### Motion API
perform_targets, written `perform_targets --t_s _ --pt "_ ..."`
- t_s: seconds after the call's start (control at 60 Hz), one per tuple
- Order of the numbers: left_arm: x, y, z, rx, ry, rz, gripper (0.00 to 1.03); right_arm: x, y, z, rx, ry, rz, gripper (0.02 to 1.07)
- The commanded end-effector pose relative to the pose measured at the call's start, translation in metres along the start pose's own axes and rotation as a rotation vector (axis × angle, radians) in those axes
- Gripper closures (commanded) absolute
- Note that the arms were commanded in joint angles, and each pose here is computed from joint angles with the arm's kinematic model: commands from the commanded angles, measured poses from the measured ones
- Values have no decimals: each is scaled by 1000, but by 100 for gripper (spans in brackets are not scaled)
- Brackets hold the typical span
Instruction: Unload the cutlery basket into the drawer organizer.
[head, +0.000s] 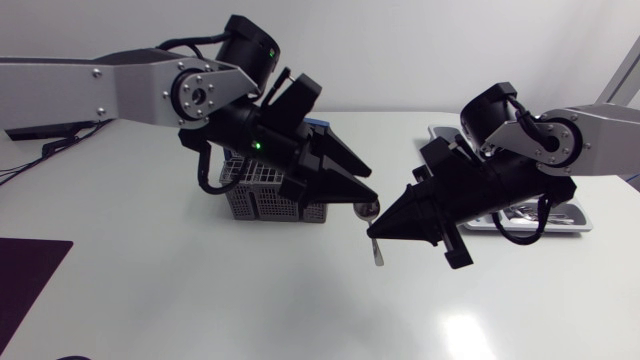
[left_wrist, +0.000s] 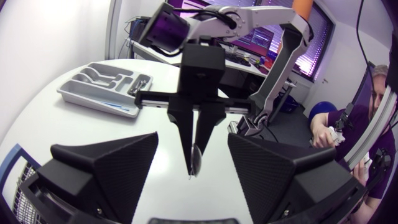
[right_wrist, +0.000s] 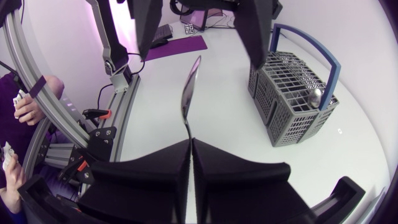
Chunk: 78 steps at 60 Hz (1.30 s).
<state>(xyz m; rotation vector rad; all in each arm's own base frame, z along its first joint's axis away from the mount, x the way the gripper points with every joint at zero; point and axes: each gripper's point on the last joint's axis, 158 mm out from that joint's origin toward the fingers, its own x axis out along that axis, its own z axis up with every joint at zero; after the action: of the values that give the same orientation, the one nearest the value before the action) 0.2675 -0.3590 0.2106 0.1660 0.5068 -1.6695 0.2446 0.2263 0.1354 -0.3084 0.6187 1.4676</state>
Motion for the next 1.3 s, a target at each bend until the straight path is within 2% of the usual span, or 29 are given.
perform_targets --t_s 0.0,0.2,0.483,0.717,1.05,1.283 --pt "-13 14 14 -24 -33 27 6 2 -2 -14 44 20 3 101" --pt "-39 60 22 -123 -70 147 6 -15 -27 -30 60 49 -84 101" --pt "-53 127 -19 -195 72 433 8 -51 -66 -66 14 181 -271 101" --pt "-57 150 -50 -228 202 574 8 -95 -95 -87 -28 269 -429 101" --pt "-65 171 -71 -295 268 715 8 -163 -128 -126 -106 422 -618 101" --pt "-66 184 -73 -280 279 831 8 -205 -154 -166 -161 557 -746 101"
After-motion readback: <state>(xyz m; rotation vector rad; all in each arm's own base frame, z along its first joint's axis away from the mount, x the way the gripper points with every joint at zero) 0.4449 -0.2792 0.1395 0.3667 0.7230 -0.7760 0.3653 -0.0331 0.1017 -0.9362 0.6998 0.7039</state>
